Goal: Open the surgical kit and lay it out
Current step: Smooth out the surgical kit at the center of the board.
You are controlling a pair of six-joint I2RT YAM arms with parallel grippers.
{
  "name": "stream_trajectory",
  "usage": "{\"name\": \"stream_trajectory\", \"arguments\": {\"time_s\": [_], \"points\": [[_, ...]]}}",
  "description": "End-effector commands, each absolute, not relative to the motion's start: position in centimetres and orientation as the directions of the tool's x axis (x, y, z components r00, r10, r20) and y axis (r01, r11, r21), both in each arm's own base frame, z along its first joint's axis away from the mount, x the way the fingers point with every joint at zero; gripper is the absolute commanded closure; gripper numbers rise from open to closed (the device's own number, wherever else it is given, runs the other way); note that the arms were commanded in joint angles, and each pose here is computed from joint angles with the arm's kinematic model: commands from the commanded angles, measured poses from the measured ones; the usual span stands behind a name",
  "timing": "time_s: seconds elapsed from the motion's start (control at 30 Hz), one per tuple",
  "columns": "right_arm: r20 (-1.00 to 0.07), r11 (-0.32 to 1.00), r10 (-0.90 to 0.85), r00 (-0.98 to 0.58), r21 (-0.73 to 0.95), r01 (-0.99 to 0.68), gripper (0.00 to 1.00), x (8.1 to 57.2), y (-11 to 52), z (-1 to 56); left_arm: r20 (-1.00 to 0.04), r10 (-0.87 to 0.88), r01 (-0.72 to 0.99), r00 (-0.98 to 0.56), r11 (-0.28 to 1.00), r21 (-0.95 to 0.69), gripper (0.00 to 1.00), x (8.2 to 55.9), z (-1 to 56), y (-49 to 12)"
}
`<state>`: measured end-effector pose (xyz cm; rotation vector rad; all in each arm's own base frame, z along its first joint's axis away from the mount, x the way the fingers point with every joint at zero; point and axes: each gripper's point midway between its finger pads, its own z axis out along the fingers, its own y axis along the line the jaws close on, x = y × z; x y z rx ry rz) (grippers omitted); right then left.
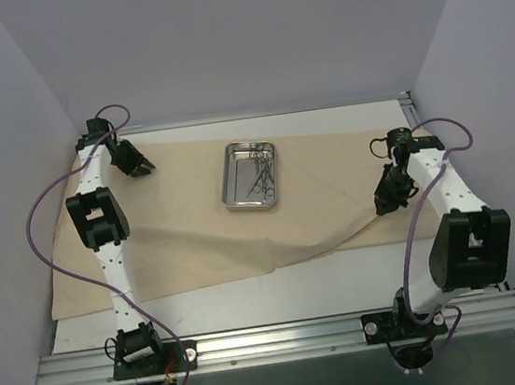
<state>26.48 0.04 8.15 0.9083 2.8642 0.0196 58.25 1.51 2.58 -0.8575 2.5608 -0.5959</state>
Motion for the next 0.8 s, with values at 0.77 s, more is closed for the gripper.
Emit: {"name": "stream_trajectory", "arguments": {"time_s": [0.77], "points": [[-0.33,0.811,0.559,-0.76,0.028,0.584,1.0,44.7,-7.6,6.5,-0.192,-0.652,-0.55,-0.733,0.735,-0.397,0.68,52.1,4.5,-0.2]]}}
